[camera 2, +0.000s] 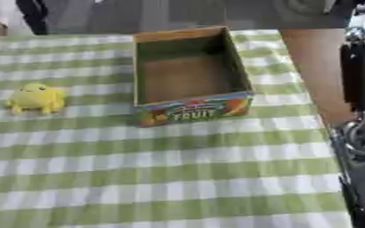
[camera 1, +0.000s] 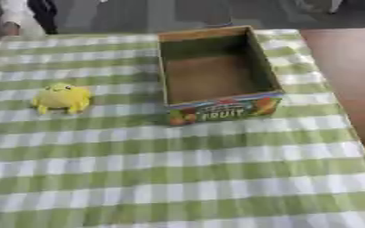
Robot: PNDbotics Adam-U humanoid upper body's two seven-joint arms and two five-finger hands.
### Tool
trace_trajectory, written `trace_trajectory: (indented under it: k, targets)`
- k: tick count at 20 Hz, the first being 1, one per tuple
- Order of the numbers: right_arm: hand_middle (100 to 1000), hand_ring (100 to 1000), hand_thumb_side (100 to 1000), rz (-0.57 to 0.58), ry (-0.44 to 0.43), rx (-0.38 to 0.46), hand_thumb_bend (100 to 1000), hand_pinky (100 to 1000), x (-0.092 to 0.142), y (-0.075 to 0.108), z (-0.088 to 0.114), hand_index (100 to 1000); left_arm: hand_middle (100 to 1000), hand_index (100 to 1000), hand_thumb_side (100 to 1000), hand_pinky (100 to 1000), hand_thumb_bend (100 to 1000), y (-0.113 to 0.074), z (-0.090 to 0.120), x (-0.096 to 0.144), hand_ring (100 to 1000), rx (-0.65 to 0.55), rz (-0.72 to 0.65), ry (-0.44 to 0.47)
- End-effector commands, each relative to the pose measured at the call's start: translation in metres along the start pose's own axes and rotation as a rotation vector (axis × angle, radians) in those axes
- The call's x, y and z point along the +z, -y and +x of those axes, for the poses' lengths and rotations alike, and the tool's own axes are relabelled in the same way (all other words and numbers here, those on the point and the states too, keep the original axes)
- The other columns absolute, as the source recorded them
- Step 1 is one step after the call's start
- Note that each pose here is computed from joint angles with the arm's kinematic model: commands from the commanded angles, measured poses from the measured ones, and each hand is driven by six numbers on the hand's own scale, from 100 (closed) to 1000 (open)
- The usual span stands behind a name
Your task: Pick up objects on the table and place them in the box.
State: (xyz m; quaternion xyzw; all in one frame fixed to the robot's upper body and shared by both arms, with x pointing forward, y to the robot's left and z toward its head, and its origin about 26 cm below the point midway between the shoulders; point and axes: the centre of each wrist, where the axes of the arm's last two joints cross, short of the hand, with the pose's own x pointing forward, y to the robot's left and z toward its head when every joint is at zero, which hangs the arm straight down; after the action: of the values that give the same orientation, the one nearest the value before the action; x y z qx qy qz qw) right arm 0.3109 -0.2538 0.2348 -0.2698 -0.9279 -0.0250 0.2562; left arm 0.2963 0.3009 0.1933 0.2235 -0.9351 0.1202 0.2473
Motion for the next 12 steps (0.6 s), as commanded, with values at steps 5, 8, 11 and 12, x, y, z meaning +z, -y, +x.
trace_trajectory:
  k: [5, 8, 11, 12]
  targets:
    - [633, 848, 839, -0.001, 0.027, -0.004, 100, 777, -0.004, 0.003, 0.006, 873, 641, 889, 1000, 818, 159, -0.01, 0.006, -0.011, 686, -0.053, -0.022, 0.05]
    - [633, 848, 839, 0.001, 0.028, -0.001, 100, 778, -0.004, 0.003, 0.005, 873, 631, 882, 1000, 816, 157, -0.017, 0.006, -0.015, 676, -0.11, -0.042, 0.058]
    - [632, 848, 841, 0.005, 0.029, 0.001, 100, 778, -0.004, 0.003, 0.005, 873, 625, 878, 1000, 811, 170, -0.025, 0.009, -0.023, 670, -0.19, -0.075, 0.078]
    - [632, 848, 842, 0.006, 0.03, 0.002, 100, 778, -0.004, 0.003, 0.005, 873, 626, 878, 1000, 810, 182, -0.028, 0.011, -0.028, 671, -0.231, -0.091, 0.088]
